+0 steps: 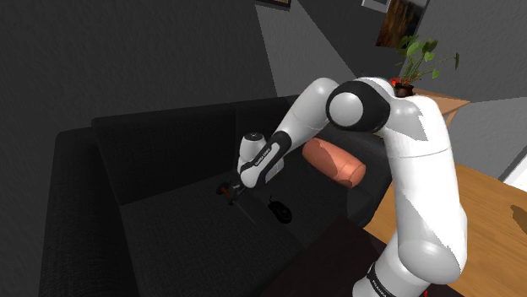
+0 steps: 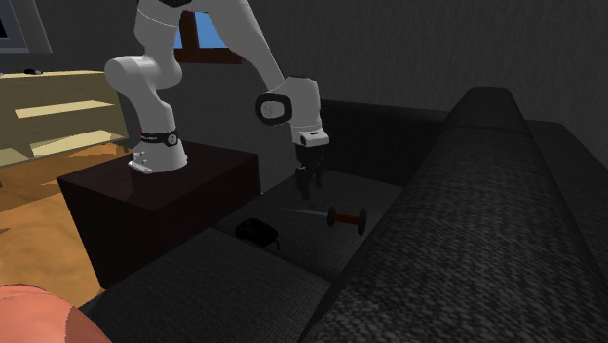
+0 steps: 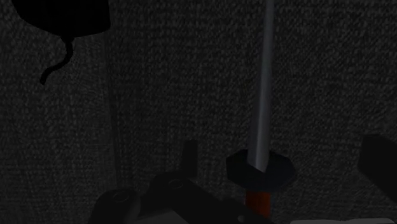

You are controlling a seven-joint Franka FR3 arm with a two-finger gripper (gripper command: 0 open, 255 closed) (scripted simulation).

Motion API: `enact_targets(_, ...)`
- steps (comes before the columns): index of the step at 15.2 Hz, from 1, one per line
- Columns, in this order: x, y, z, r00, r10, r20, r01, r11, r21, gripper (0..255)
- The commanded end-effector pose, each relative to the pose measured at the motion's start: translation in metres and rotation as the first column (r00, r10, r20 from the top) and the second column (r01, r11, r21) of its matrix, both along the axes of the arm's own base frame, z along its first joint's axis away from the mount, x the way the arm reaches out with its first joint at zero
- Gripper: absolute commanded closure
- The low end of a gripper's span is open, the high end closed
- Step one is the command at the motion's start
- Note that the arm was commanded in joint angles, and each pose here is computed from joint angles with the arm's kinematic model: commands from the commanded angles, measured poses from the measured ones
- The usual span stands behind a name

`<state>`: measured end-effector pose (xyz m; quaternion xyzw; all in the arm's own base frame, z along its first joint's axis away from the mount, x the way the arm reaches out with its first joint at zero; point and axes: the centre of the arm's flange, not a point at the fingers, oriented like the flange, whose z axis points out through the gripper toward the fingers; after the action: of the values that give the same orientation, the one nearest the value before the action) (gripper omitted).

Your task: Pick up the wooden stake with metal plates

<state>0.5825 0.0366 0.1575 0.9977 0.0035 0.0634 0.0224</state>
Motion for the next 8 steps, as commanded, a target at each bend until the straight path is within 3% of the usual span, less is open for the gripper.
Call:
enact_targets(1,0.018,0.001,-0.02,1.0,0.003,0.012,-0.003,1.0,0.001,0)
enact_targets(3,0.035,0.005,-0.038,1.0,0.006,0.023,-0.006,1.0,0.002,0)
enact_targets(8,0.036,0.005,-0.06,1.0,0.006,0.023,-0.006,1.0,0.002,0)
